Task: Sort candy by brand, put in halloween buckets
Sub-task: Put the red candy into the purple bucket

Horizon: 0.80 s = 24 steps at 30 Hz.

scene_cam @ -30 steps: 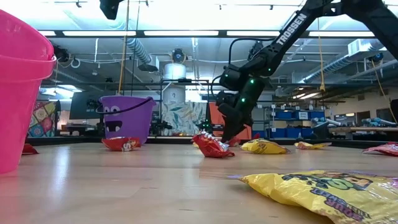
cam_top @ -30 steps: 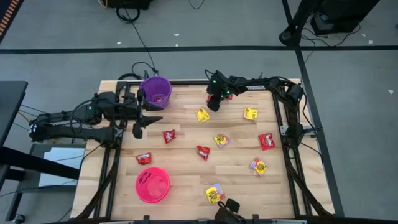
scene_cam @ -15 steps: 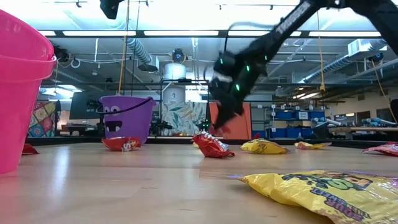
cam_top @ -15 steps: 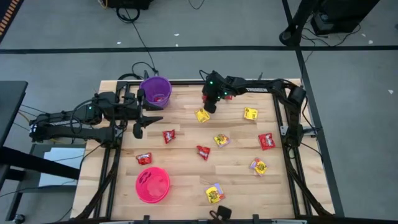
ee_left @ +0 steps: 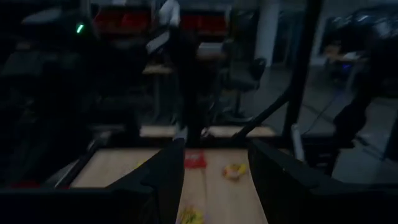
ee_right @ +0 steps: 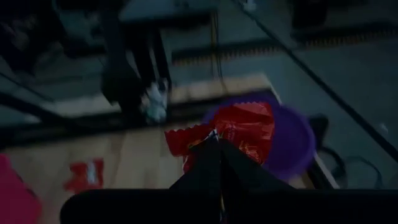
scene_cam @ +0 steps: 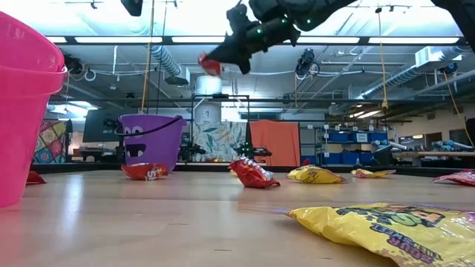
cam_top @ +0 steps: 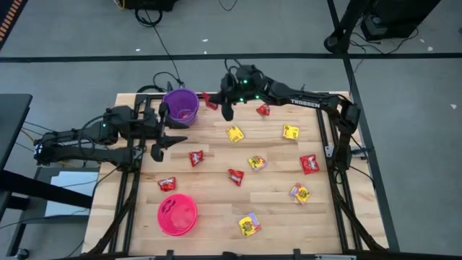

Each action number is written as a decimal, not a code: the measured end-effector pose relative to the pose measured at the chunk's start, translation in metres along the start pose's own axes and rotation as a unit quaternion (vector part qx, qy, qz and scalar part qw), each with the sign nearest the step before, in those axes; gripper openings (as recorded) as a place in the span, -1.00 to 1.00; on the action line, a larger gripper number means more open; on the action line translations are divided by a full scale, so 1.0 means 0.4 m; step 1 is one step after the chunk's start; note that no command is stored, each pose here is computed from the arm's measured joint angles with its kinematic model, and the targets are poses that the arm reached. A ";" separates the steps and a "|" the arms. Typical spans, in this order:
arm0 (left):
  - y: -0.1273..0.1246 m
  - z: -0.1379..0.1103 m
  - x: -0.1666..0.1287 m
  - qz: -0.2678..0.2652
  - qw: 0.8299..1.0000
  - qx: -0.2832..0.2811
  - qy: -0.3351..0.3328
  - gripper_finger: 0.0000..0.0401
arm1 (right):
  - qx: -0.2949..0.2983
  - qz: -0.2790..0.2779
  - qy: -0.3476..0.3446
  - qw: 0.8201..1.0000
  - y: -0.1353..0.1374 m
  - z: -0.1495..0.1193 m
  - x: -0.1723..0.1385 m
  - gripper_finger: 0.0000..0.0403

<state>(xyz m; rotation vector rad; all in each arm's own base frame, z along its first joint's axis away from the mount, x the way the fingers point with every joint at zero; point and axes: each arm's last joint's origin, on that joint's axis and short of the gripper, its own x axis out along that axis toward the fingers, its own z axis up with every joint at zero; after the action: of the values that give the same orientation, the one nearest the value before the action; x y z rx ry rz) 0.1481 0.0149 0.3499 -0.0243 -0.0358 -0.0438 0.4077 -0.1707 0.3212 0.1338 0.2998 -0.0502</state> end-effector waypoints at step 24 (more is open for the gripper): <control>-0.009 0.036 -0.016 -0.040 0.997 0.013 -0.067 -0.09 | 0.050 0.093 -0.025 0.994 -0.122 0.001 0.299 -0.98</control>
<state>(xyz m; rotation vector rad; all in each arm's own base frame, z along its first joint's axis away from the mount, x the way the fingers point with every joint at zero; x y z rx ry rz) 0.1409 0.0117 0.3640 0.0003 -0.1705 -0.1212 0.5187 -0.2227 0.2797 0.2597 0.2329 0.1164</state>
